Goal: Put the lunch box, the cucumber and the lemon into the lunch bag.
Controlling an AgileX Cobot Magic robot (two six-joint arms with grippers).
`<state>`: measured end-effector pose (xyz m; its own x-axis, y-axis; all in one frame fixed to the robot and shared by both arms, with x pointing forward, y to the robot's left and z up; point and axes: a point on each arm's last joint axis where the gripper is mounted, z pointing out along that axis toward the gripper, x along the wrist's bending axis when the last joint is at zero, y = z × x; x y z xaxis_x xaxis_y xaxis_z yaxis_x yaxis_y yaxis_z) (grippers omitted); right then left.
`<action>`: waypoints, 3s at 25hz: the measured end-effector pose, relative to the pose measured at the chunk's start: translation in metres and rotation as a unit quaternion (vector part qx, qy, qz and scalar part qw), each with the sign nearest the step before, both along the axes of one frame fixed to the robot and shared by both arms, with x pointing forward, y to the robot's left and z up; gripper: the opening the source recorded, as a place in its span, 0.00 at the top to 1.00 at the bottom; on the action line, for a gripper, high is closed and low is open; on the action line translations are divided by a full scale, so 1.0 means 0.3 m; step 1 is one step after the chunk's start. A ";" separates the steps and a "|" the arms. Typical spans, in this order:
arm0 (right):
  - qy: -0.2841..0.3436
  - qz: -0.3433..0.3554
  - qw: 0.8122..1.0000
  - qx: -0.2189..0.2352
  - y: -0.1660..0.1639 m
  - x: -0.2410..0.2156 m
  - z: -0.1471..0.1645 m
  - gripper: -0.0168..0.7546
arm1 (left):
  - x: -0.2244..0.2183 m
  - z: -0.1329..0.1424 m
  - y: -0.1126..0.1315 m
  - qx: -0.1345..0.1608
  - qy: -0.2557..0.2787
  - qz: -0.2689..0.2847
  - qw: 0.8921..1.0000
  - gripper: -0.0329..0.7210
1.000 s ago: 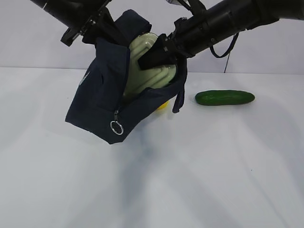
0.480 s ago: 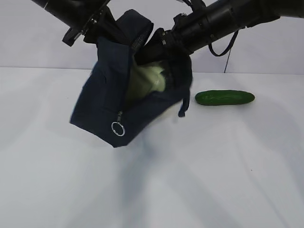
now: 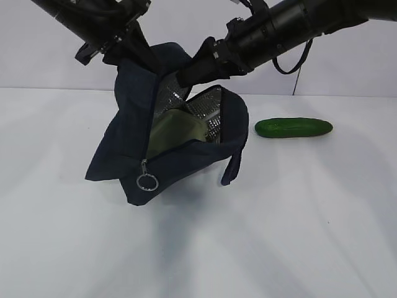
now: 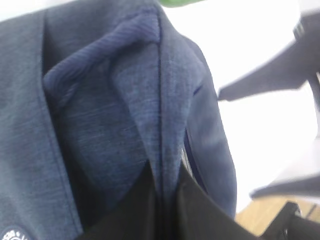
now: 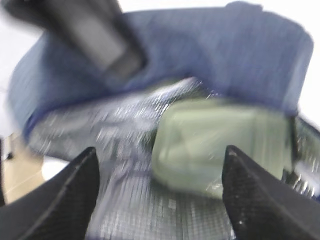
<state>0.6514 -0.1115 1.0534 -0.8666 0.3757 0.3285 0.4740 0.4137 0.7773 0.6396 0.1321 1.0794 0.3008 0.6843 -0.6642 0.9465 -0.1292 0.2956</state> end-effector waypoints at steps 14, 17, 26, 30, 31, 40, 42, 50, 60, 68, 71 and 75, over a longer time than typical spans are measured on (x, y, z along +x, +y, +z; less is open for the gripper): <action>0.018 0.028 0.998 -0.057 -0.016 -0.015 0.046 0.24 | 0.051 0.004 0.166 0.034 -0.018 0.055 0.998 0.95; 0.007 0.017 0.996 -0.090 -0.030 -0.006 0.083 0.24 | 0.048 0.034 0.206 0.034 -0.030 0.068 0.997 0.95; 0.026 -0.093 0.966 -0.241 -0.116 0.024 0.085 0.24 | 0.035 0.062 0.224 0.040 -0.046 0.061 0.996 0.95; 0.013 -0.176 0.927 -0.331 -0.184 0.053 0.068 0.24 | 0.035 0.062 0.224 0.040 -0.047 0.059 0.996 0.95; -0.005 -0.184 0.917 -0.354 -0.200 0.061 0.067 0.24 | 0.035 0.062 0.224 0.040 -0.049 0.058 0.996 0.95; -0.077 -0.120 0.855 -0.499 -0.260 0.135 -0.051 0.24 | 0.034 0.062 0.224 0.041 -0.051 0.053 0.996 0.95; -0.079 -0.087 0.844 -0.523 -0.262 0.155 -0.112 0.24 | 0.034 0.061 0.224 0.042 -0.053 0.052 0.996 0.95; -0.073 -0.028 0.819 -0.569 -0.263 0.220 -0.305 0.24 | 0.033 0.061 0.224 0.043 -0.054 0.049 0.996 0.95; -0.108 -0.032 0.814 -0.569 -0.255 0.310 -0.342 0.24 | 0.032 0.061 0.224 0.044 -0.056 0.044 0.997 0.95; -0.087 0.000 0.800 -0.594 -0.321 0.323 -0.359 0.26 | 0.030 0.060 0.224 0.045 -0.057 0.037 0.997 0.95; -0.083 0.003 0.794 -0.602 -0.333 0.323 -0.360 0.28 | 0.030 0.060 0.224 0.045 -0.058 0.037 0.997 0.95; -0.098 0.020 0.790 -0.605 -0.331 0.328 -0.361 0.29 | 0.030 0.060 0.224 0.045 -0.058 0.036 0.997 0.95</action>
